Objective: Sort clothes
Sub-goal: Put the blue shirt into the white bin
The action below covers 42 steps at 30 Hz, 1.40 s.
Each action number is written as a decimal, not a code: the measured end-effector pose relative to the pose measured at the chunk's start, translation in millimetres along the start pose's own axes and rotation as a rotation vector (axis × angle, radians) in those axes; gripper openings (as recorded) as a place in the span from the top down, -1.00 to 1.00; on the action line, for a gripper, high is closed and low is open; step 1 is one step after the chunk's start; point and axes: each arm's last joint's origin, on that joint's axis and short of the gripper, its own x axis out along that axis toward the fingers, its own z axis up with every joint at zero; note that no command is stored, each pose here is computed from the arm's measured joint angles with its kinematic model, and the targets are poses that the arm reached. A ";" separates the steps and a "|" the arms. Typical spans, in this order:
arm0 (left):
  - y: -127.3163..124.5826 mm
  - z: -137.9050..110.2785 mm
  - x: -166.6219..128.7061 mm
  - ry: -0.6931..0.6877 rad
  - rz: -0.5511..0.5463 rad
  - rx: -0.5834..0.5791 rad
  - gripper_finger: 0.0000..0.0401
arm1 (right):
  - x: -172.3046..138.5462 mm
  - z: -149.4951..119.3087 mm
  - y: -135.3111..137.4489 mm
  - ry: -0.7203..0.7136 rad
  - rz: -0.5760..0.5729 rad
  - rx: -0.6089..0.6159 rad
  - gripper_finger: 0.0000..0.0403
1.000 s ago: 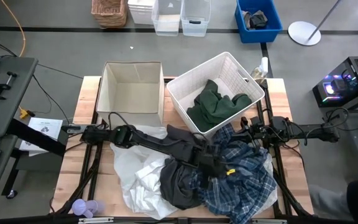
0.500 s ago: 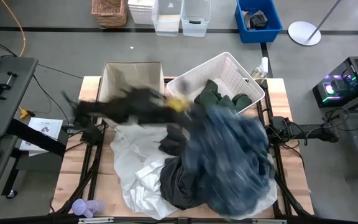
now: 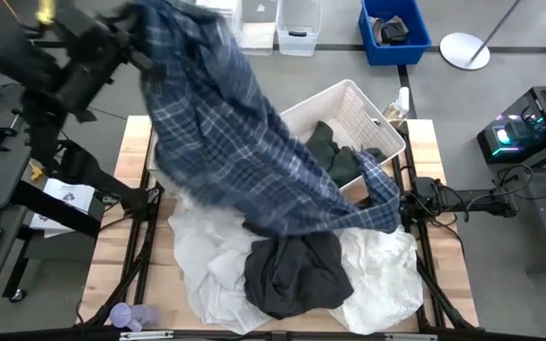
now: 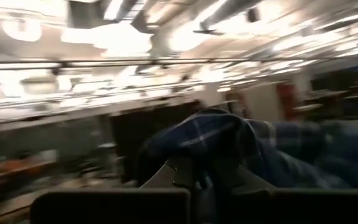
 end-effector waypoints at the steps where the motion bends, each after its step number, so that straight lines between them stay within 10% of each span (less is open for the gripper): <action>1: -8.3 -3.2 5.8 -0.013 -0.049 -0.023 1.00 | 0.0 0.0 0.0 0.000 0.001 0.000 1.00; 13: -180.4 -71.4 106.9 -0.324 -0.505 -0.448 1.00 | 0.0 -0.1 0.0 0.001 0.002 0.000 1.00; 17: -242.3 -127.9 134.1 -0.263 -0.682 -0.729 1.00 | 0.0 0.0 0.1 0.001 0.002 0.000 1.00; 24: -279.0 -182.8 155.3 -0.129 -0.713 -0.948 1.00 | 0.0 0.0 0.1 0.001 0.002 0.000 1.00; 28: -288.7 -222.6 170.5 0.048 -0.680 -0.869 1.00 | 0.0 0.0 0.0 0.001 0.002 0.000 1.00; 36: -268.3 -296.2 169.1 0.699 -0.472 -0.337 0.99 | 0.0 -0.1 0.0 0.001 0.002 0.000 1.00; 42: -261.2 -313.8 153.8 0.909 -0.553 -0.114 0.67 | 0.0 -0.1 0.0 0.001 0.002 0.000 1.00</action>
